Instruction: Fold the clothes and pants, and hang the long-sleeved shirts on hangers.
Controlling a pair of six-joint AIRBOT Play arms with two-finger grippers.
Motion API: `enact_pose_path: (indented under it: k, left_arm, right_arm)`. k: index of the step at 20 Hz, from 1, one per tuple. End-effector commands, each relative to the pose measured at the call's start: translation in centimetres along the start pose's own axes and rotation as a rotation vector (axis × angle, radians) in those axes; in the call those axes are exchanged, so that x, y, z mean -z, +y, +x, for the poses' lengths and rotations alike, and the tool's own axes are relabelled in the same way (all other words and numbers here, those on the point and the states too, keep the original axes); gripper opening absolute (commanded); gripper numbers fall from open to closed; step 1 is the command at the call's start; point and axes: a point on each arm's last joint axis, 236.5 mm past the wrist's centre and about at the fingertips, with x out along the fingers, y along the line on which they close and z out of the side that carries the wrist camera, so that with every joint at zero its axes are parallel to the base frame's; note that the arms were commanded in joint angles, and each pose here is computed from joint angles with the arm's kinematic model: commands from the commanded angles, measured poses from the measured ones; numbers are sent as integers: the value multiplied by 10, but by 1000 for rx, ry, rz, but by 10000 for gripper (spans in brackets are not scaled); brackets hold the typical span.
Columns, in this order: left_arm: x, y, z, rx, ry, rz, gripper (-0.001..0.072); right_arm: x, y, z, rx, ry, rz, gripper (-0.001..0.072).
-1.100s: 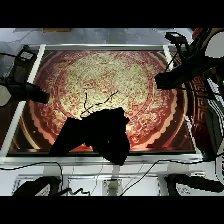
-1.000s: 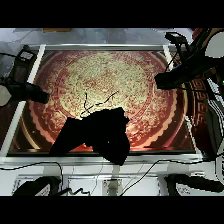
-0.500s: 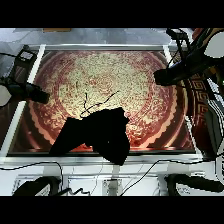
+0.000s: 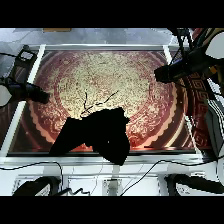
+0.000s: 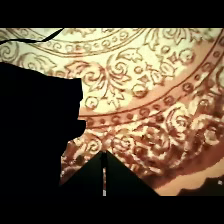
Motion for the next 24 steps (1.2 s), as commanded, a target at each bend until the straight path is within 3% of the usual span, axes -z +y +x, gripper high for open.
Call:
enact_pose_path:
  k: [1, 5, 9, 10, 12, 13, 14, 15, 16, 17, 24]
  left_arm:
    - [0, 0, 0, 3, -1, -3, 10]
    - [8, -7, 0, 32, 36, -12, 10]
    - [11, -25, -2, 104, 51, -39, 10]
    - [11, -27, -2, 115, 48, -44, 11]
    - [10, -28, -2, 118, 47, -45, 34]
    - [10, -28, -2, 118, 47, -45, 199]
    - [9, -27, -2, 117, 43, -45, 452]
    - [8, -27, -2, 116, 38, -46, 628]
    - [8, -27, -2, 116, 37, -46, 663]
    - [8, -27, -2, 115, 37, -45, 663]
    - [8, -27, -1, 116, 38, -46, 663]
  right_arm:
    - [18, 32, -10, -119, -9, -121, 19]
    - [101, 84, 4, -357, 91, -179, 19]
    - [168, 121, 65, -564, 174, 26, 44]
    - [174, 124, 84, -585, 165, 104, 116]
    - [185, 126, 122, -590, 150, 244, 393]
    - [191, 128, 139, -585, 155, 288, 394]
    - [194, 133, 149, -594, 167, 320, 395]
    - [195, 142, 158, -613, 184, 345, 417]
    - [194, 149, 166, -628, 196, 371, 502]
    - [193, 154, 177, -631, 202, 403, 529]
    - [190, 180, 209, -752, 250, 547, 528]
